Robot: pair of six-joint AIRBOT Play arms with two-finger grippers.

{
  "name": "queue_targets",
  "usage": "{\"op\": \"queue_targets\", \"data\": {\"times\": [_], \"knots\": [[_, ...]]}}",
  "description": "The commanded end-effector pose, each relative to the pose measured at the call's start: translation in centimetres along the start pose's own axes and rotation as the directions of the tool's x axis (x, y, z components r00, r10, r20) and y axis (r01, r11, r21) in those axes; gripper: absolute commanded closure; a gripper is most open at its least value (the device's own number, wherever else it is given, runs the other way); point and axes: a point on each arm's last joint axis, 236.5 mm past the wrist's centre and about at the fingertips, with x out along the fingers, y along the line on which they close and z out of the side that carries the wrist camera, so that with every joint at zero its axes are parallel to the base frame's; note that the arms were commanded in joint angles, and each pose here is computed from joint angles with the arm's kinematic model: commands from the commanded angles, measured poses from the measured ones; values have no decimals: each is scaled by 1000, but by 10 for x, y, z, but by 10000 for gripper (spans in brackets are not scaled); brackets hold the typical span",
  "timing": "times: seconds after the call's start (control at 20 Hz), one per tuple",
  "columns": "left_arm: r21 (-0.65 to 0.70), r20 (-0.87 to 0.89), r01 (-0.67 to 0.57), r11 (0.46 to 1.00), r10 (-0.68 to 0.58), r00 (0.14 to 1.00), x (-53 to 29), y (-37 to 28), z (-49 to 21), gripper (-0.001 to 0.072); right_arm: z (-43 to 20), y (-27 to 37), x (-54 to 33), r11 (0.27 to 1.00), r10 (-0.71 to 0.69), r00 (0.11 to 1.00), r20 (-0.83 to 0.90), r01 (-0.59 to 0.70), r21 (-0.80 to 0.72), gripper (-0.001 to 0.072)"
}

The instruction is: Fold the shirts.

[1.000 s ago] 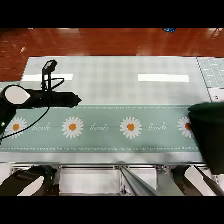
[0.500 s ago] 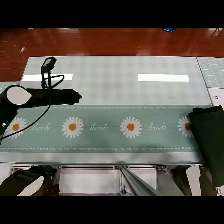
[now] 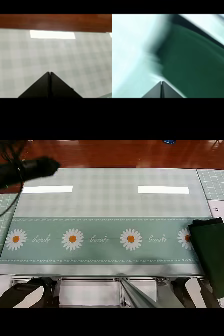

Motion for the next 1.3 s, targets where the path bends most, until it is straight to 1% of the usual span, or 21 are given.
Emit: {"op": "queue_targets", "data": {"times": [0.0,0.05,0.1,0.15,0.2,0.25,0.3,0.35,0.4,0.45,0.6,0.7,1.25], "knots": [[79,-9,100,992,-100,995,-19,-53,39,688,-20,171,20,876,379,924,-55,-377,-300,691],[102,-79,139,985,-131,988,-17,-71,21,688,-58,200,35,824,374,913,-166,-409,-393,691],[139,-171,152,979,-127,977,-14,-78,-6,688,-95,217,54,782,315,915,-250,-400,-478,691],[196,-266,129,972,-74,961,-6,-73,-38,688,-117,221,75,760,230,935,-269,-346,-551,691],[215,-321,64,974,9,947,5,-54,-65,688,-124,214,97,747,131,961,-246,-258,-613,691],[196,-372,-39,980,111,922,17,-22,-94,687,-124,196,119,749,6,978,-211,-144,-646,691],[156,-441,-128,979,185,878,22,6,-123,687,-129,174,137,750,-115,969,-219,-60,-659,691],[83,-538,-196,977,209,816,18,25,-154,687,-140,159,147,744,-188,947,-259,-35,-667,691],[32,-597,-221,975,196,778,15,31,-174,687,-149,149,153,736,-238,926,-291,-23,-676,691],[36,-614,-216,976,192,766,15,34,-182,687,-153,147,157,725,-254,919,-302,-26,-688,690],[53,-594,-200,978,192,782,18,33,-177,687,-146,156,157,728,-212,938,-275,-36,-685,690],[54,-599,-200,978,192,778,18,34,-178,687,-144,158,153,731,-201,942,-269,-38,-681,690],[53,-595,-200,978,192,780,18,34,-177,687,-143,158,153,731,-200,942,-268,-39,-681,690]]}}
